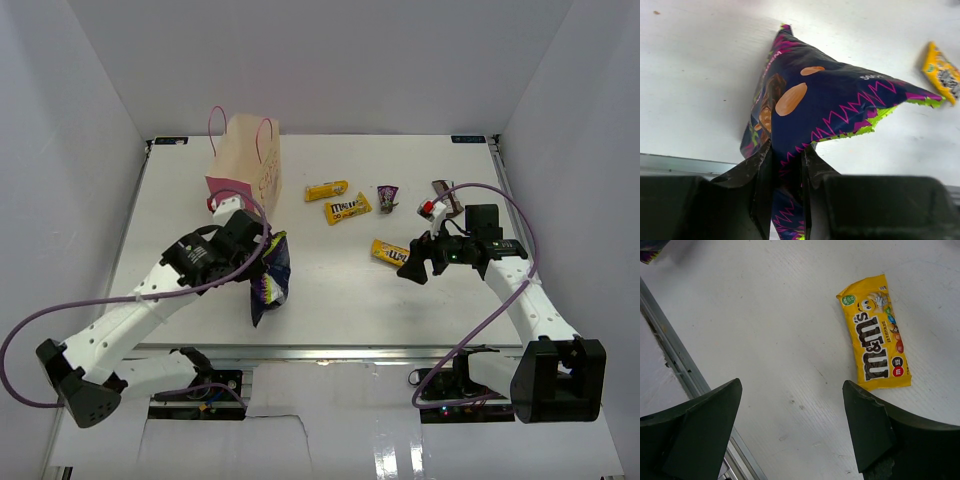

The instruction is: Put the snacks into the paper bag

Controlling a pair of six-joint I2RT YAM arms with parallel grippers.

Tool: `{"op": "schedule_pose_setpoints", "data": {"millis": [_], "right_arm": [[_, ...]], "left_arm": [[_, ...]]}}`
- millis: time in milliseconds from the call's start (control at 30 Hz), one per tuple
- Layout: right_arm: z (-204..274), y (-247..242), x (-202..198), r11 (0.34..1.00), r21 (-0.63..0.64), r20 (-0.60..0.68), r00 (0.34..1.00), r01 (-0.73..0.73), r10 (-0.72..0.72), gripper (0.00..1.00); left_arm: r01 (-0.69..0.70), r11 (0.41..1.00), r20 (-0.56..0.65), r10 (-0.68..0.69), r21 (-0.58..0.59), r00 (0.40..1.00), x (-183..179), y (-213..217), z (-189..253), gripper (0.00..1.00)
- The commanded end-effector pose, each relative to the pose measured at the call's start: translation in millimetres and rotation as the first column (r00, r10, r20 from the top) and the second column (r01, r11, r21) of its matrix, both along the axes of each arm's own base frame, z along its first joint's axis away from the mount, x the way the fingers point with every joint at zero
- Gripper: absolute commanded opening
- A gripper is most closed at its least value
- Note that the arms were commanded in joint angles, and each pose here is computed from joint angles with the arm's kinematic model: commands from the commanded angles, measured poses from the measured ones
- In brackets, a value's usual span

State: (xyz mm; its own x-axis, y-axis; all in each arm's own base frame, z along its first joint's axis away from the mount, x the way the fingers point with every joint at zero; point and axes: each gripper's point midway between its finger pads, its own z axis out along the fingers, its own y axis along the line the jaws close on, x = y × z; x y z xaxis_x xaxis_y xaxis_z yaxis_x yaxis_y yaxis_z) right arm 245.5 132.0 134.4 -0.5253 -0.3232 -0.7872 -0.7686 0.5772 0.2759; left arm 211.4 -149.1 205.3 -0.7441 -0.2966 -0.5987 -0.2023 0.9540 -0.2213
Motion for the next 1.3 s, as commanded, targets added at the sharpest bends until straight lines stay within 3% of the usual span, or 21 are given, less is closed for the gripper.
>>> {"op": "schedule_pose_setpoints", "data": {"millis": [0,267,467,500,667,800,1033,1267], "right_arm": [[11,0,7,1.000,0.016,0.049,0.999,0.000,-0.001,0.87],[12,-3,11,1.000,0.007,0.057,0.998,0.011,-0.011,0.87],[11,-5,12,1.000,0.002,0.059,0.998,0.015,-0.016,0.87],[11,-6,13,1.000,0.001,0.063,0.998,0.016,-0.016,0.87],[11,-7,13,1.000,0.000,0.064,0.998,0.018,-0.018,0.87],[10,-8,14,1.000,0.000,0.064,0.998,0.017,-0.017,0.87],[12,-11,15,1.000,-0.004,0.075,0.997,0.028,-0.028,0.87],[9,-14,14,0.999,-0.003,0.069,0.997,0.034,-0.033,0.87]], "left_arm": [[0.028,0.988,0.130,-0.009,-0.152,0.992,13,-13,36,0.00],[0.127,0.950,0.366,-0.015,-0.286,0.931,30,-24,135,0.00],[0.157,0.965,0.519,-0.024,-0.212,0.854,54,-22,222,0.00],[0.166,0.958,0.575,-0.001,-0.235,0.818,53,-18,257,0.00],[0.186,0.965,0.713,0.002,-0.186,0.701,67,-15,332,0.00],[0.191,0.968,0.841,0.033,-0.161,0.541,82,-16,403,0.00],[0.045,0.996,0.929,0.057,-0.079,0.365,97,6,447,0.00],[-0.141,0.988,0.952,-0.011,0.057,0.306,120,25,457,0.00]]}}
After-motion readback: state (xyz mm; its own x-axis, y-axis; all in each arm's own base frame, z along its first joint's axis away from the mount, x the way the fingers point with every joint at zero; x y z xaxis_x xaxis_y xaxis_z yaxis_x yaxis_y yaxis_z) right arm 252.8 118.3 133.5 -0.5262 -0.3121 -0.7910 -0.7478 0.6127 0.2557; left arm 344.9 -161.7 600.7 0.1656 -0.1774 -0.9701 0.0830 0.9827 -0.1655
